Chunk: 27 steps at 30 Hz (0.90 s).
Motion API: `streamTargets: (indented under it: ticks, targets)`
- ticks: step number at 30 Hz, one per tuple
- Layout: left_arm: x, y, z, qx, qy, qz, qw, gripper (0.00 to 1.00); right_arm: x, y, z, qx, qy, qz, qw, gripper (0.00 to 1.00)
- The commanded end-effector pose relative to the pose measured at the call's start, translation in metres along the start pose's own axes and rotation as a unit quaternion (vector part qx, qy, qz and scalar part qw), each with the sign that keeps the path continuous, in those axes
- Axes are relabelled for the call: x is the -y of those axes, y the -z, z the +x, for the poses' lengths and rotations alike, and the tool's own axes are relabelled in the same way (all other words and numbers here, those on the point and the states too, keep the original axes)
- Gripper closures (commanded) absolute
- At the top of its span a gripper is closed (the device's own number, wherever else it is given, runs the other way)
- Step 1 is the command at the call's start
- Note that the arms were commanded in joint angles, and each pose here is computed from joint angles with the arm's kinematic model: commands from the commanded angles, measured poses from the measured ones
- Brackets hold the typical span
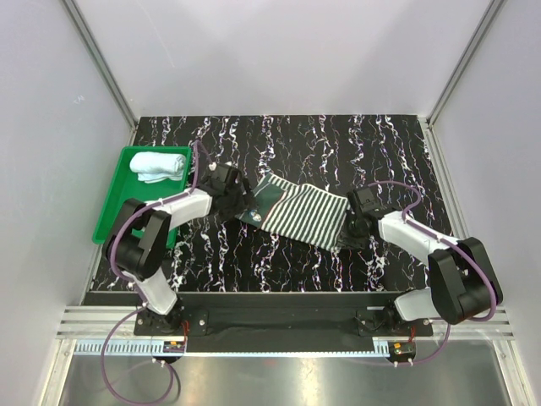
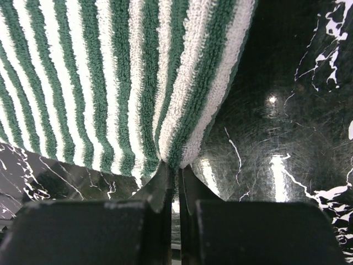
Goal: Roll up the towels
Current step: Fold the towel
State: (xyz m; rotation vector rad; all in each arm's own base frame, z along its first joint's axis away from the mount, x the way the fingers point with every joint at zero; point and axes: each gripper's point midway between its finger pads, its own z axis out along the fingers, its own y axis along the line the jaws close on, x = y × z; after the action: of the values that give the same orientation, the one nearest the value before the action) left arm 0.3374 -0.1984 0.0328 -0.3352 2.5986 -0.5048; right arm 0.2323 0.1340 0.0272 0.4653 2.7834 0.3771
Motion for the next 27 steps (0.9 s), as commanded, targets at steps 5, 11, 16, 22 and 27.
streamTargets:
  ticks: [5,11,16,22,27]
  targets:
    - [0.024,-0.011,-0.028,0.021,-0.001,0.019,1.0,0.55,0.002,-0.004,0.005,-0.007,0.006,-0.005,1.0,1.0]
    - [0.031,-0.008,-0.032,0.02,-0.014,0.026,0.999,1.0,0.002,-0.004,0.006,-0.009,0.005,-0.006,1.0,1.0]
    - [0.043,0.029,-0.055,0.041,-0.057,0.005,0.997,1.0,0.004,-0.006,0.008,-0.01,0.0,-0.003,1.0,1.0]
    - [0.087,0.073,-0.092,0.072,-0.13,0.028,0.988,1.0,0.007,-0.01,0.013,-0.015,-0.008,-0.002,1.0,1.0]
    - [0.149,0.085,-0.091,0.065,-0.227,0.174,0.956,1.0,0.007,-0.009,0.014,-0.014,-0.009,-0.004,1.0,1.0]
